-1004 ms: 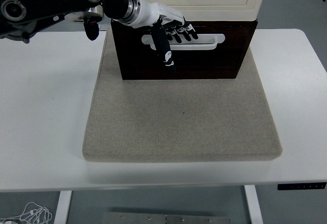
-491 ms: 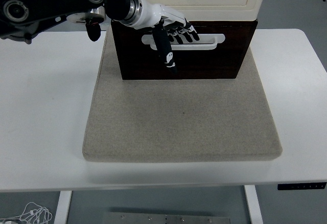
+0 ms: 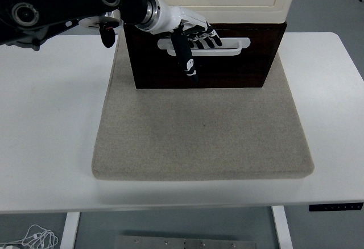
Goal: Open the drawer under the combination cabinet
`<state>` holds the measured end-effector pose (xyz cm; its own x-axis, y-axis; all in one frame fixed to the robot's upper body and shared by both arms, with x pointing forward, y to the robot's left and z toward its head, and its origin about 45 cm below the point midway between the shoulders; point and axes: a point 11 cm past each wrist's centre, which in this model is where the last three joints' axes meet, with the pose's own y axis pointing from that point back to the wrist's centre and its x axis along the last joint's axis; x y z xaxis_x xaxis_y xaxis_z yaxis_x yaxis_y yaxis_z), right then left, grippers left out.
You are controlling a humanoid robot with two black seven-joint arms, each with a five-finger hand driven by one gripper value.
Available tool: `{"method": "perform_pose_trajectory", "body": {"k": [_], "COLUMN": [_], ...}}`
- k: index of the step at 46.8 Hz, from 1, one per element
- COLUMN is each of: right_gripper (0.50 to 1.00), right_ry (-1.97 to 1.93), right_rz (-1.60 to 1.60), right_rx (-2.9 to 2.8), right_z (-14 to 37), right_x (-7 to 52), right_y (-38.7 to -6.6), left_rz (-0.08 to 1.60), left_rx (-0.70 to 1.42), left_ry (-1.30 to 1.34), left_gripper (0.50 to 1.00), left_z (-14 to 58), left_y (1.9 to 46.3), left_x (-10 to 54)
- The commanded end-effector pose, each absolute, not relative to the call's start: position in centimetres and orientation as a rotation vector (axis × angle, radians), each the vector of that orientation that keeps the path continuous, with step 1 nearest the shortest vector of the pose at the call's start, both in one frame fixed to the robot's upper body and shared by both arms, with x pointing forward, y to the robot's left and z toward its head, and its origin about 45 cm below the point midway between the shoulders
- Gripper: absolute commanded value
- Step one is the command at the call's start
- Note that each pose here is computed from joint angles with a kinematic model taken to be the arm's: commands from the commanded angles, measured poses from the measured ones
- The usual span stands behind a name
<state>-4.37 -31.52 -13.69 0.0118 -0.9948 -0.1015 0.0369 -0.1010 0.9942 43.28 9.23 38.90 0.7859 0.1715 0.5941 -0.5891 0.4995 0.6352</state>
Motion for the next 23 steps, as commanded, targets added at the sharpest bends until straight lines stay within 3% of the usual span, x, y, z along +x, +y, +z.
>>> {"method": "perform_pose_trajectory", "body": {"k": [1, 23], "right_gripper": [0.926, 0.926], "right_ry": [-1.122, -1.122], "right_rz": [-1.290, -1.290], "right_rx": [1.262, 1.262], "right_z": [-13.69, -13.69], "right_x": [-4.37, -4.37], "right_y": [-31.52, -31.52], "left_rz": [0.480, 0.443], "left_rx": [0.945, 0.946], "left_ry": [-0.496, -0.504], "left_gripper": [1.000, 1.000], "left_z": [38.70, 38.52], "left_y": [9.18, 8.36], "left_x": [43.22, 42.69]}}
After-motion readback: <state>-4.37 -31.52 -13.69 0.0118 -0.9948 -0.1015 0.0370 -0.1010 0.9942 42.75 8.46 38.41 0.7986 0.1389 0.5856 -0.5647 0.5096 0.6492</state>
